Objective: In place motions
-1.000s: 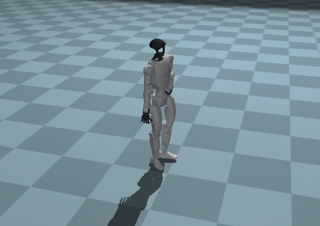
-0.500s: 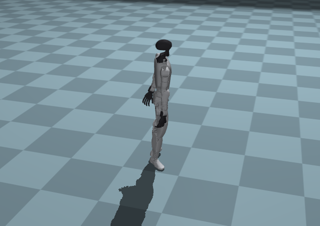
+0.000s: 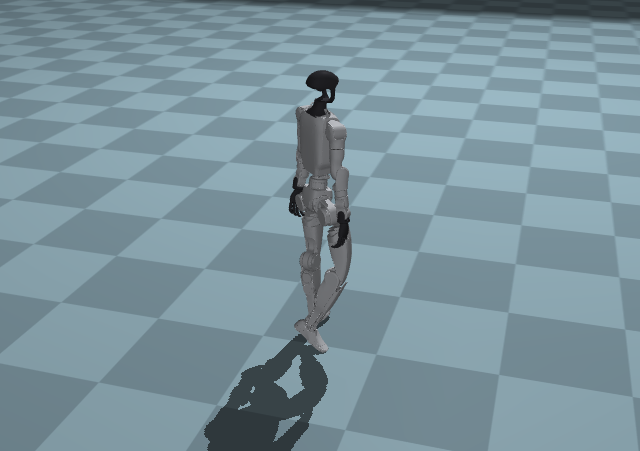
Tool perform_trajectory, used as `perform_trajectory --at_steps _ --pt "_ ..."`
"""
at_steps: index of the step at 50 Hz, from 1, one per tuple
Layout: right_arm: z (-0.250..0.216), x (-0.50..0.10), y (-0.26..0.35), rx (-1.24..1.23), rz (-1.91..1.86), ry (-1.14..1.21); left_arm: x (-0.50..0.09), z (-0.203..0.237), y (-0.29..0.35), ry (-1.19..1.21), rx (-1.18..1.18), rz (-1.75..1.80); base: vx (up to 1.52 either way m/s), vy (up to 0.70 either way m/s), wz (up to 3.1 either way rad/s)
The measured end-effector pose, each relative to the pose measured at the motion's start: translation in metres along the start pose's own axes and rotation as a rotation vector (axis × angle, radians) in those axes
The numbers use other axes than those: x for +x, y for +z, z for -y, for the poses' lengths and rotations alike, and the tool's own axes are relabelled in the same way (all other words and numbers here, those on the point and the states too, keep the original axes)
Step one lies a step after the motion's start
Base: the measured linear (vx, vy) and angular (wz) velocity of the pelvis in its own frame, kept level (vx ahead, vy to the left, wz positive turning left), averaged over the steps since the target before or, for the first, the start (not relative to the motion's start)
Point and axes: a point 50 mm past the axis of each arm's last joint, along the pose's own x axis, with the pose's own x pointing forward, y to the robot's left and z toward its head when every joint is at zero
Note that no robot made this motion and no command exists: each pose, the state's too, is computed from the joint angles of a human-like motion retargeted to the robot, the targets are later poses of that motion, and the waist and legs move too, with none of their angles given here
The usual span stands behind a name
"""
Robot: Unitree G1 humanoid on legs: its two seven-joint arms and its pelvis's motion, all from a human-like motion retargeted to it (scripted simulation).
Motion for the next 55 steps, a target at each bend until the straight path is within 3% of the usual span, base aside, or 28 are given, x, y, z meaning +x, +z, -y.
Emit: perform_trajectory --at_steps 12,32,55 --pt "-0.02 0.002 0.006 0.025 0.007 0.035 -0.017 -0.011 0.04 0.058 0.049 0.119 -0.03 0.0 1.18" --pt "-0.009 0.001 0.037 0.014 0.093 0.036 0.009 0.008 -0.03 -0.007 -0.1 -0.074 0.18 -0.06 0.63" --pt "-0.011 0.002 0.036 -0.016 0.06 0.044 0.011 0.01 -0.013 0.054 -0.065 0.05 0.04 -0.01 -0.12"
